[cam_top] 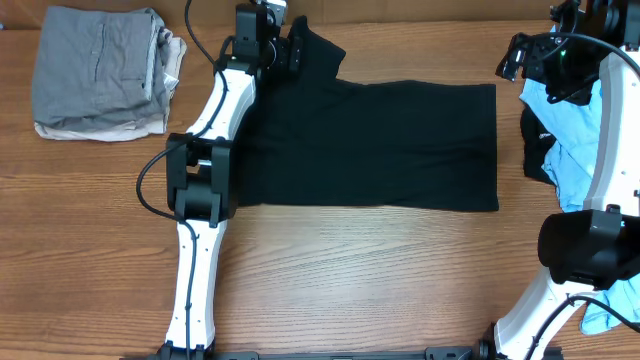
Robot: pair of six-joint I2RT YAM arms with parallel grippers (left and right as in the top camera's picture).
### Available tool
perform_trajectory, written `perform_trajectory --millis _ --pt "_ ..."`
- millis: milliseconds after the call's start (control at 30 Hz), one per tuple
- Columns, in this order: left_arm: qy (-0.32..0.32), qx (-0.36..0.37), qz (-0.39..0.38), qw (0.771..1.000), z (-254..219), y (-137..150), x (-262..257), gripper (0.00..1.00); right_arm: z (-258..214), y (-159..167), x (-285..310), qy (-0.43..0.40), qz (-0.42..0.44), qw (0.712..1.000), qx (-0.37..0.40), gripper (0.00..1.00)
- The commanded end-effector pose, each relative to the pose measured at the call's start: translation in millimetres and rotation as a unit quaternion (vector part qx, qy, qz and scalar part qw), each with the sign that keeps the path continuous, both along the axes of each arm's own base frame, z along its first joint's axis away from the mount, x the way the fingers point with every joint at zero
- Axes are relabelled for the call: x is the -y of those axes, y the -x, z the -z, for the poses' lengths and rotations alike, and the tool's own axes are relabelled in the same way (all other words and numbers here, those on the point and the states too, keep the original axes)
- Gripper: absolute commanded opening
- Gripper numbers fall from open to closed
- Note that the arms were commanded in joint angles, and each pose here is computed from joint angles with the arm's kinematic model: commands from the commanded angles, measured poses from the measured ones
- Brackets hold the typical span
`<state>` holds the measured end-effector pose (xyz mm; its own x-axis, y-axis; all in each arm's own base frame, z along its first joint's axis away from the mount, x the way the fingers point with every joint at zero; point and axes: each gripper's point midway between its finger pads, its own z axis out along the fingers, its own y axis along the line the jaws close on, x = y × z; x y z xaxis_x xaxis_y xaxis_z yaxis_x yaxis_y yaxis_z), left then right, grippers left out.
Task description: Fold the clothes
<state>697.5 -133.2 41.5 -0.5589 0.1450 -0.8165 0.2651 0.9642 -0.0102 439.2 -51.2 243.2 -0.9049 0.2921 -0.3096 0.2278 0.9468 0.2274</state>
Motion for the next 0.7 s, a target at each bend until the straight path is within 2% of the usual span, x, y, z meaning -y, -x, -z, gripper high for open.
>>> perform_trajectory --millis 0,100,167,200,233,300,333,500,667 --pt "-0.011 0.001 0.007 1.0 20 -2 10 0.98 4 -4 -2 0.001 -0.006 1.0 0.0 1.0" --pt "-0.013 0.001 0.009 1.0 28 -2 15 0.95 4 -6 -1 0.002 -0.006 1.0 0.004 1.0" --pt "-0.012 0.006 0.012 1.0 28 -2 19 0.87 4 -7 -1 0.002 -0.006 1.0 0.004 1.0" --pt "-0.011 0.01 0.012 1.0 26 -3 20 0.77 5 -7 -1 0.002 -0.006 1.0 0.003 1.0" --pt "-0.01 0.016 0.013 1.0 24 -5 21 0.54 5 -7 -1 0.002 -0.006 1.0 0.003 1.0" --pt "-0.008 0.029 0.013 0.999 18 -8 23 0.22 5 -7 -1 0.002 -0.006 1.0 0.003 1.0" --pt "-0.005 0.033 0.012 0.999 16 -9 24 0.15 5 -7 -1 0.002 -0.006 1.0 0.003 1.0" --pt "0.016 0.05 -0.001 0.999 -10 -15 24 0.04 4 -7 -1 0.002 -0.006 1.0 0.004 0.98" --pt "0.041 0.049 -0.033 0.997 -76 -16 13 0.04 4 -10 -1 0.003 -0.006 1.0 0.01 0.93"
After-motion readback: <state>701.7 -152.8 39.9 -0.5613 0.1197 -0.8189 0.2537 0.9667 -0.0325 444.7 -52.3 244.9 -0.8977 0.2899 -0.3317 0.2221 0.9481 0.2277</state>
